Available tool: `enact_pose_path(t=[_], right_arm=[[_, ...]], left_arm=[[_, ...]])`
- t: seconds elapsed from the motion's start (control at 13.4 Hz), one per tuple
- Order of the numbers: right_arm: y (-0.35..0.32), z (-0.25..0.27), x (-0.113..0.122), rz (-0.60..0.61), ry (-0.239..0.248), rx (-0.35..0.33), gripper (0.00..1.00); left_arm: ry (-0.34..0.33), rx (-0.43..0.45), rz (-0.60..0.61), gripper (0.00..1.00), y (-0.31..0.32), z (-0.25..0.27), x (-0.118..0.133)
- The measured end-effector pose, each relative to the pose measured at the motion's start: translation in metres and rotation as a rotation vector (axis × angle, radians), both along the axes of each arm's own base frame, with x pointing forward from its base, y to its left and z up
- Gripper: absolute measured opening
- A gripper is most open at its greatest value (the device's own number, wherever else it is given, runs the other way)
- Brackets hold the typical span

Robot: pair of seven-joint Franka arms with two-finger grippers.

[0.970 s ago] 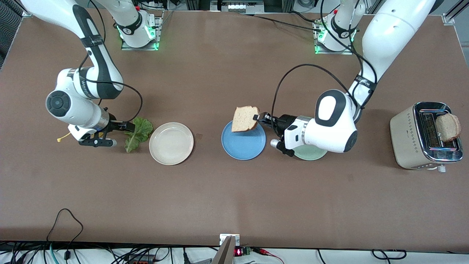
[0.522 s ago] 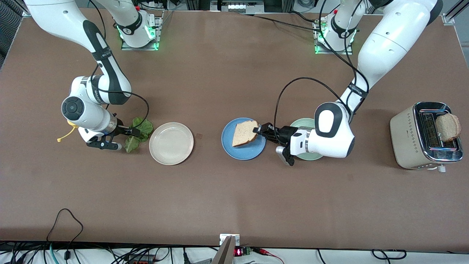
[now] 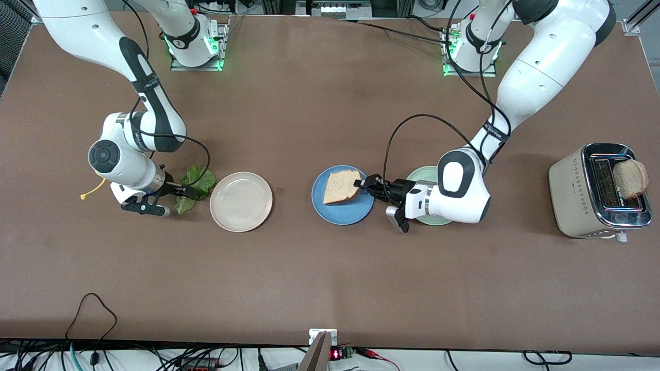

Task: Make sandwich in blue plate with both arms
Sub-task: 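Lay the bread on the blue plate with the left gripper while the right grasps lettuce, then carry the lettuce with the right gripper onto the bread while the left withdraws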

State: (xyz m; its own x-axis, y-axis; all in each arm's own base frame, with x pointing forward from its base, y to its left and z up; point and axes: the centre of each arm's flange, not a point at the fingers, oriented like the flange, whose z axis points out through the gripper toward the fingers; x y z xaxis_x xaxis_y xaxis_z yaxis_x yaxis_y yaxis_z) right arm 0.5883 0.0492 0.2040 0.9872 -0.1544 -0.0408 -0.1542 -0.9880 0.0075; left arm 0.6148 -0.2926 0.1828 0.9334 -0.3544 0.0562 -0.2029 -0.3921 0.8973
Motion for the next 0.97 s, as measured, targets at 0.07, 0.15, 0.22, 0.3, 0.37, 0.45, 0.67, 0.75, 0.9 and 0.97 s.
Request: enact_pose_path(t=[0.07,0.15,0.22,0.3,0.37,0.45,0.67,0.75,0.9,0.97], right_arm=[[0.000,-0.004,0.000,-0.001,0.003,-0.001,1.00],[0.000,-0.009,0.000,-0.002,0.005,-0.002,1.00],[0.000,-0.015,0.000,-0.003,0.004,-0.003,1.00],[0.000,-0.022,0.000,-0.004,0.006,-0.004,1.00],[0.000,-0.027,0.000,-0.004,0.006,-0.005,1.00],[0.000,-0.028,0.001,-0.004,0.005,-0.005,0.91],[0.001,-0.021,0.009,-0.003,-0.014,-0.003,0.52],[0.001,-0.019,0.011,-0.002,-0.017,-0.003,0.40],[0.002,-0.017,0.013,0.000,-0.013,-0.002,0.19],[0.002,-0.016,0.013,0.001,-0.011,-0.002,0.07]], left_arm=[[-0.005,0.004,0.006,0.11,-0.001,-0.001,0.000],[-0.008,0.006,0.010,0.11,-0.001,-0.002,0.001],[-0.014,0.007,0.011,0.15,0.000,-0.002,0.001],[-0.023,0.007,0.013,0.25,0.002,-0.002,0.003],[-0.034,0.005,0.016,0.36,0.006,-0.001,0.005],[-0.055,0.011,0.010,0.47,0.011,0.001,0.009],[-0.152,0.098,-0.082,0.78,0.038,0.016,0.019],[-0.182,0.135,-0.124,0.89,0.049,0.026,0.022],[-0.202,0.232,-0.199,1.00,0.074,0.047,0.026],[-0.196,0.303,-0.225,1.00,0.082,0.061,0.026]])
